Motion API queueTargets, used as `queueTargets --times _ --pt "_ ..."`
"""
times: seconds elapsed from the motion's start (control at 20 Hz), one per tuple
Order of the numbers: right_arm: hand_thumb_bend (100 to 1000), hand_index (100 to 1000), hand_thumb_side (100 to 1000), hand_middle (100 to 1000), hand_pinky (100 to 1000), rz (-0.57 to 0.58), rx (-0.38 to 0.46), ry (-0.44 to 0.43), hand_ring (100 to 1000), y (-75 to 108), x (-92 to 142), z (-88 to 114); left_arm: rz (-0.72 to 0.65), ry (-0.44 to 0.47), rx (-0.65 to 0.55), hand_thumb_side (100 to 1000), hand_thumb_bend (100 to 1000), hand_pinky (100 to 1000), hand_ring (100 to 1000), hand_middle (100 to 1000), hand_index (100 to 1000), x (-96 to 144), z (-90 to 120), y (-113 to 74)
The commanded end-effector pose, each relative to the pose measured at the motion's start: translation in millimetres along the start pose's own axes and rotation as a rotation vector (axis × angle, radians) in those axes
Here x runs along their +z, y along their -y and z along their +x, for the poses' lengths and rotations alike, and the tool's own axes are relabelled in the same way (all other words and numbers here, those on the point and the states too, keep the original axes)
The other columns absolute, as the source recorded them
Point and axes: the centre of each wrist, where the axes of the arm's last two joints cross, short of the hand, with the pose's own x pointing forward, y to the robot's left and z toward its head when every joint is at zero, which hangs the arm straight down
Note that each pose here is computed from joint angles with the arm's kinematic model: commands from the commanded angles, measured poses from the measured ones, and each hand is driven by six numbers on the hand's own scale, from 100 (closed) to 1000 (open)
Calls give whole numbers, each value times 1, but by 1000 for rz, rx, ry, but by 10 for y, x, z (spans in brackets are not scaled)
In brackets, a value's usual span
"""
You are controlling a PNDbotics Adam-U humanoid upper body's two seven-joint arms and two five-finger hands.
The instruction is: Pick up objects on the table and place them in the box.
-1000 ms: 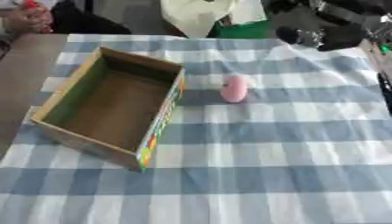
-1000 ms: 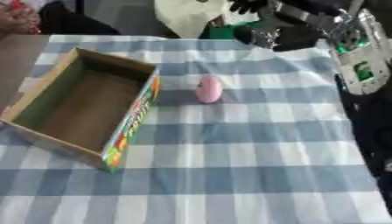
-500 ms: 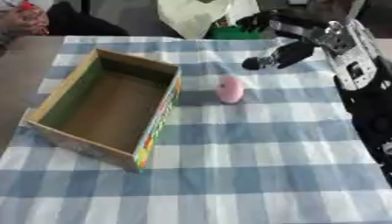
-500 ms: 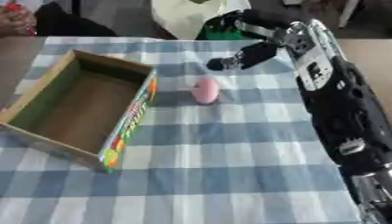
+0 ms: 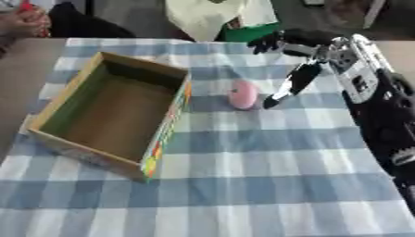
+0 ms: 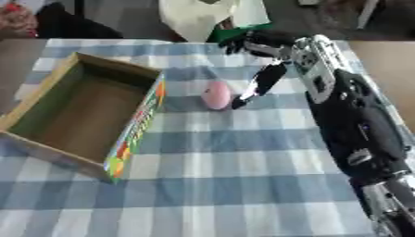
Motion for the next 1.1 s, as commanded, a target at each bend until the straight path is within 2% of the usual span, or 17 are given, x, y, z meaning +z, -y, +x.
queueTargets --times 0.05,0.3,0.75,1.1 --pt "839 1000 516 817 819 114 75 32 853 116 -23 -4 -26 25 -2 567 185 502 387 651 760 -55 62 10" --pt "808 1000 552 801 809 125 51 -17 839 29 -138 32 -30 22 1 566 186 502 386 651 759 -52 58 17" --pt "747 966 546 765 800 132 32 -80 823 -178 -258 55 -31 21 9 565 186 504 385 652 759 -48 50 29" --pt "625 894 592 715 791 107 48 -87 808 -222 -278 53 -31 21 9 564 188 506 384 652 758 -43 48 28"
